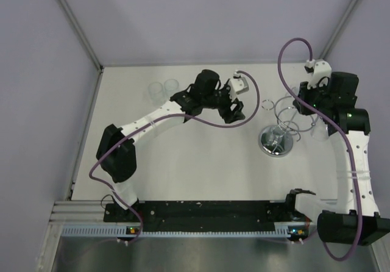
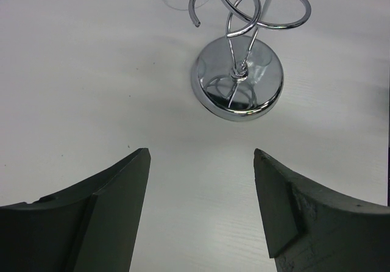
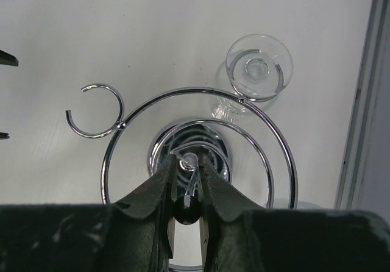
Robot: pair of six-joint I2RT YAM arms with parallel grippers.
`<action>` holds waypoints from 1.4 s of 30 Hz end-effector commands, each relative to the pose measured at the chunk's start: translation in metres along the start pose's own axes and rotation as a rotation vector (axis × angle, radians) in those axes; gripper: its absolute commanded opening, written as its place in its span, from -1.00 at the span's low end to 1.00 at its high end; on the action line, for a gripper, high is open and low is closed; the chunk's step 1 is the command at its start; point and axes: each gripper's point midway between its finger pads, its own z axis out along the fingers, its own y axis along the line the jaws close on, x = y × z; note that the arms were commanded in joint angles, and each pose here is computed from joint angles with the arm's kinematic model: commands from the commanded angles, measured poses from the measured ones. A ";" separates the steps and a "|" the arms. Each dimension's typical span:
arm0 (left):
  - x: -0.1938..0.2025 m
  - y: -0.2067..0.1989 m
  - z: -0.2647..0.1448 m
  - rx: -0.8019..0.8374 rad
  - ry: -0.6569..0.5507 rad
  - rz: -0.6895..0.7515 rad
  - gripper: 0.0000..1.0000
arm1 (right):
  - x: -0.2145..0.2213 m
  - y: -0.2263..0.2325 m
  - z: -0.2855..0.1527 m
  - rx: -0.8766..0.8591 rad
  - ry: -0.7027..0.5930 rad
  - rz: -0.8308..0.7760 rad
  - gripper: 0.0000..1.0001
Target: Take the wine glass off the wine glass rack
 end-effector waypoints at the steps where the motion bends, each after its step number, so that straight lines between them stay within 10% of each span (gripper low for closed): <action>1: -0.020 0.003 -0.021 -0.036 -0.041 0.037 0.47 | -0.044 0.010 -0.006 -0.058 -0.140 -0.023 -1.00; 25: 0.038 0.021 -0.088 -0.214 0.050 -0.001 0.47 | -0.140 0.088 0.022 -0.280 -0.292 -0.162 -1.00; 42: 0.051 0.028 -0.105 -0.246 0.056 -0.030 0.47 | -0.185 0.090 0.058 -0.108 -0.345 -0.080 -1.00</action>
